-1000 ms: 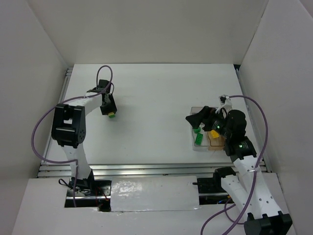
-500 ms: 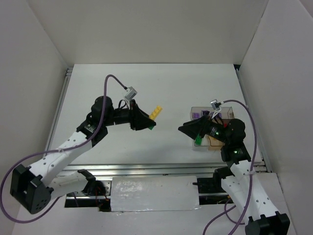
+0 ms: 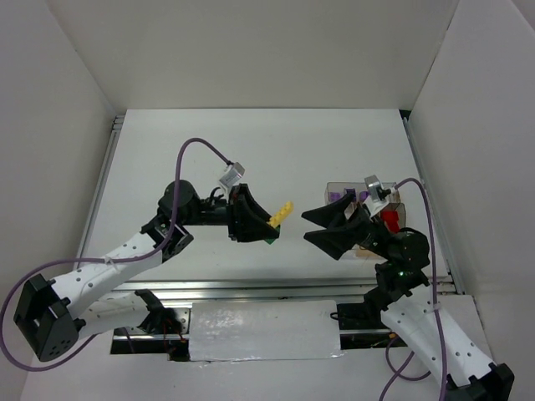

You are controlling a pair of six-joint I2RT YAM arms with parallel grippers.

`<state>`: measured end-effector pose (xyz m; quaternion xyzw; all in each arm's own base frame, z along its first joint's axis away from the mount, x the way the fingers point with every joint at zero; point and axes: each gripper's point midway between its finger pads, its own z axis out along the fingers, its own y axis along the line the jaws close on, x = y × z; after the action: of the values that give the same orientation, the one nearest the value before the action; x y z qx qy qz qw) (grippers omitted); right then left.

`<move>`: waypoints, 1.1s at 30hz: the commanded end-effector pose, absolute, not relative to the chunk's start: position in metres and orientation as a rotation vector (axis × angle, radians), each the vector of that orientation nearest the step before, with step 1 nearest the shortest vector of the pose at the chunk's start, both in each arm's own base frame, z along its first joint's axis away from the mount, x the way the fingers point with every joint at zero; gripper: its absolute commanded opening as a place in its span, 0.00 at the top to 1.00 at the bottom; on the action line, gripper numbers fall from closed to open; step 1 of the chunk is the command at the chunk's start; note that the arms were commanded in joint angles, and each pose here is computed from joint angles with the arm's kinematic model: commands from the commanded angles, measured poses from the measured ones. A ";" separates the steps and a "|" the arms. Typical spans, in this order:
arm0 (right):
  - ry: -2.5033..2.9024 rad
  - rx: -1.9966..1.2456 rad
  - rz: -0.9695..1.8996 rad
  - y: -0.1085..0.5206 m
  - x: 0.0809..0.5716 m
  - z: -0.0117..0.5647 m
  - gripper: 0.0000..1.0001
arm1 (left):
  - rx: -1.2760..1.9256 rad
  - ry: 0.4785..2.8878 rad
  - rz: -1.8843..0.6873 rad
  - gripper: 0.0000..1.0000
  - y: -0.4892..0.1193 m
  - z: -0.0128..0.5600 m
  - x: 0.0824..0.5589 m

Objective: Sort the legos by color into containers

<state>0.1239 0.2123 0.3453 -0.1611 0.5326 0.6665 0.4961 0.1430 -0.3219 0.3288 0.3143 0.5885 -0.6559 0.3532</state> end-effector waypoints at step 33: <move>1.432 -0.898 1.468 0.272 0.120 0.354 0.98 | 0.984 1.470 -1.563 0.00 -0.328 0.338 0.123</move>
<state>0.1357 0.2706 0.3544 -0.3057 0.5825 0.5918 0.4659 0.1302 -0.3321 0.3212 0.3628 0.6071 -0.6102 0.3570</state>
